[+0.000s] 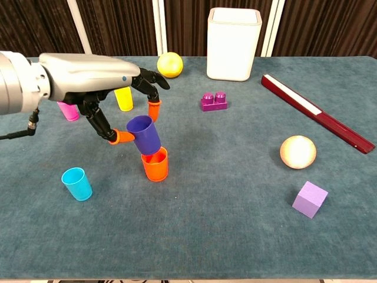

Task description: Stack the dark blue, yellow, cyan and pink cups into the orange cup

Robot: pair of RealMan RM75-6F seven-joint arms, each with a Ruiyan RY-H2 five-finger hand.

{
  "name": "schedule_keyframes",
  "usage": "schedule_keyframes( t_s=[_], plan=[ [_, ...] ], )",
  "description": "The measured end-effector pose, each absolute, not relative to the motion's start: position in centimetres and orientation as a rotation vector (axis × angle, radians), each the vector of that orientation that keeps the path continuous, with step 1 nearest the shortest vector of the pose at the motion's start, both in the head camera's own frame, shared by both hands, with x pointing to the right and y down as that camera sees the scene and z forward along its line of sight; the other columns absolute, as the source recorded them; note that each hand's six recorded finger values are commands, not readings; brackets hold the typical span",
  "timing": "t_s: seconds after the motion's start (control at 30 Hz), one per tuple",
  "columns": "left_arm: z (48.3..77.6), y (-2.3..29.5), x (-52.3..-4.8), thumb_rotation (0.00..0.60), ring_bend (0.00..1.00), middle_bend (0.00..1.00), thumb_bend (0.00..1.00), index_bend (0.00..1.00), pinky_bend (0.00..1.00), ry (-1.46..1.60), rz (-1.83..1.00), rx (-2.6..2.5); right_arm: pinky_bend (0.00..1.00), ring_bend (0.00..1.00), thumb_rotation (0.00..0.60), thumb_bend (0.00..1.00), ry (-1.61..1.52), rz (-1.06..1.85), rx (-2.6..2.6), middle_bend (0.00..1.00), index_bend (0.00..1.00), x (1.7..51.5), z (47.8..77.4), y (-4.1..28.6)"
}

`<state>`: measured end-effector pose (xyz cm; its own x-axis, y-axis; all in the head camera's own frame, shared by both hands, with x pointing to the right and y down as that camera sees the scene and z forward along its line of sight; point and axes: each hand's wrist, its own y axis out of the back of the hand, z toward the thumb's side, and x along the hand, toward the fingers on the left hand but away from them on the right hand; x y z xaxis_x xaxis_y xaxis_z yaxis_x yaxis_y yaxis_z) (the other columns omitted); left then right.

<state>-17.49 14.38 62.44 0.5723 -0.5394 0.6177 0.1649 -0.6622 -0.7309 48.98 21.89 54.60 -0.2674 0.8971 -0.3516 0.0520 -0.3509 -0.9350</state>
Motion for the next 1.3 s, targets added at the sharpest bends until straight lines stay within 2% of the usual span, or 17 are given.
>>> schedule_keyframes(
  t_s=[0.9, 1.13, 1.3],
  plan=[
    [65.1, 15.1, -17.1, 0.6, 0.0, 0.06, 0.33, 0.41, 0.0, 0.286, -1.182, -2.006, 0.02, 0.04, 0.6, 0.42, -1.235, 1.688, -1.335, 0.0, 0.04, 49.1, 54.3, 21.9],
    [65.7, 14.9, -17.0, 0.6, 0.0, 0.06, 0.33, 0.31, 0.0, 0.289, -1.2, -2.003, 0.02, 0.04, 0.6, 0.42, -1.235, 1.69, -1.332, 0.0, 0.04, 49.1, 54.3, 21.9],
    [65.9, 15.0, -17.0, 0.6, 0.0, 0.05, 0.31, 0.18, 0.0, 0.279, -1.208, -1.999, 0.02, 0.04, 0.6, 0.42, -1.235, 1.691, -1.332, 0.0, 0.04, 49.1, 54.3, 21.9]
  ],
)
